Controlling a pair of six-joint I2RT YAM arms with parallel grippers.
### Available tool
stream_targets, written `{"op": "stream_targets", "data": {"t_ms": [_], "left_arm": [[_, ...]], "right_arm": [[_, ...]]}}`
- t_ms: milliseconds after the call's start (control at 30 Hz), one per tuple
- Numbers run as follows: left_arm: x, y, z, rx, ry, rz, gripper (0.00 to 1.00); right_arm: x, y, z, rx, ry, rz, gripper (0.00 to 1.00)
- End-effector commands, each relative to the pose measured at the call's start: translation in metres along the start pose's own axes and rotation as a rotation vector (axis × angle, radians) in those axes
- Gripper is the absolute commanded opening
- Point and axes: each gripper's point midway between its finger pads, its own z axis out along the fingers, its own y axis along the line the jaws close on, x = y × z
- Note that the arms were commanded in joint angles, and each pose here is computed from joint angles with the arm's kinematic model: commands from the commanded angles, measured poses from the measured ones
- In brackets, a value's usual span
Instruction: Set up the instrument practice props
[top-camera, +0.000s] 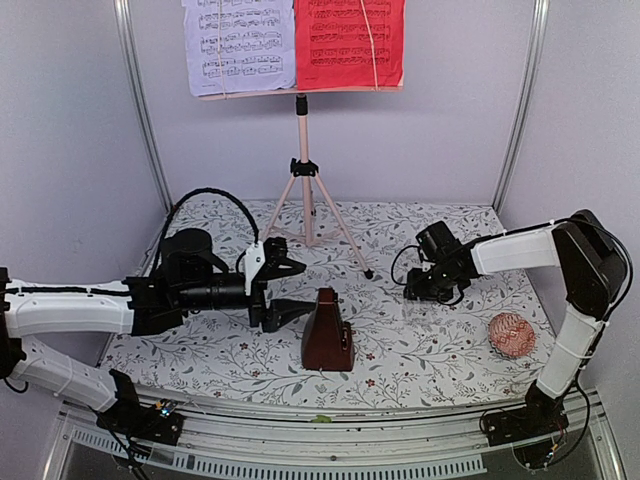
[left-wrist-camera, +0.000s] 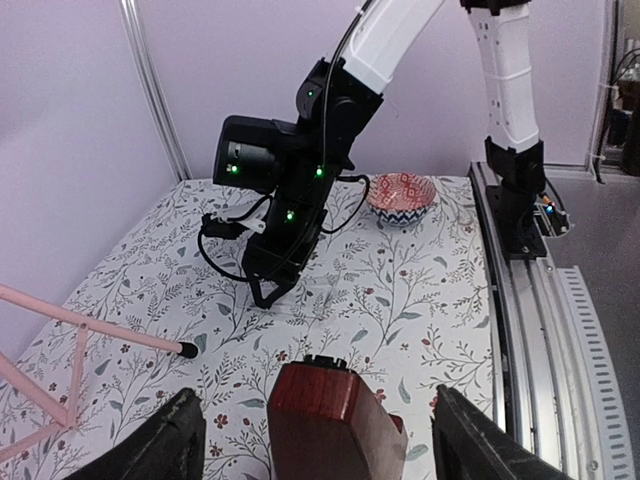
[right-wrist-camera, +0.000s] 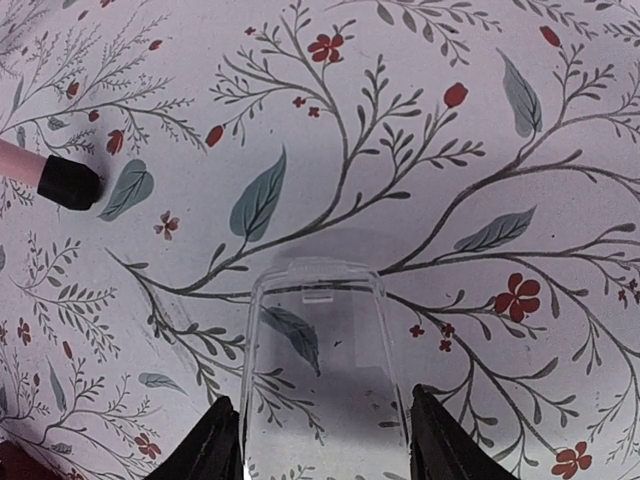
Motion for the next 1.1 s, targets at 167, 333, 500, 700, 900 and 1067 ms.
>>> {"op": "stream_targets", "data": {"t_ms": [167,333,500,700,900,1067], "left_arm": [[-0.008,0.0,-0.005,-0.007,-0.038,-0.024,0.79],[-0.007,0.0,-0.004,-0.009,-0.031,-0.024,0.79],[0.004,-0.002,-0.001,0.003,0.001,-0.033,0.79],[0.014,-0.003,0.006,0.019,0.036,-0.049,0.79],[0.019,0.0,0.015,0.019,0.065,-0.079,0.78],[0.023,0.002,0.022,0.021,0.092,-0.115,0.77]], "right_arm": [[-0.01,0.007,-0.012,-0.052,-0.04,0.027,0.8],[-0.022,0.02,-0.032,-0.131,-0.101,-0.001,0.85],[-0.028,0.071,-0.082,-0.42,-0.261,-0.175,0.85],[0.001,0.126,-0.148,-0.683,-0.498,-0.483,0.82],[0.036,0.143,-0.183,-0.888,-0.611,-0.639,0.69],[0.058,0.158,-0.193,-0.983,-0.607,-0.706,0.54]]}}
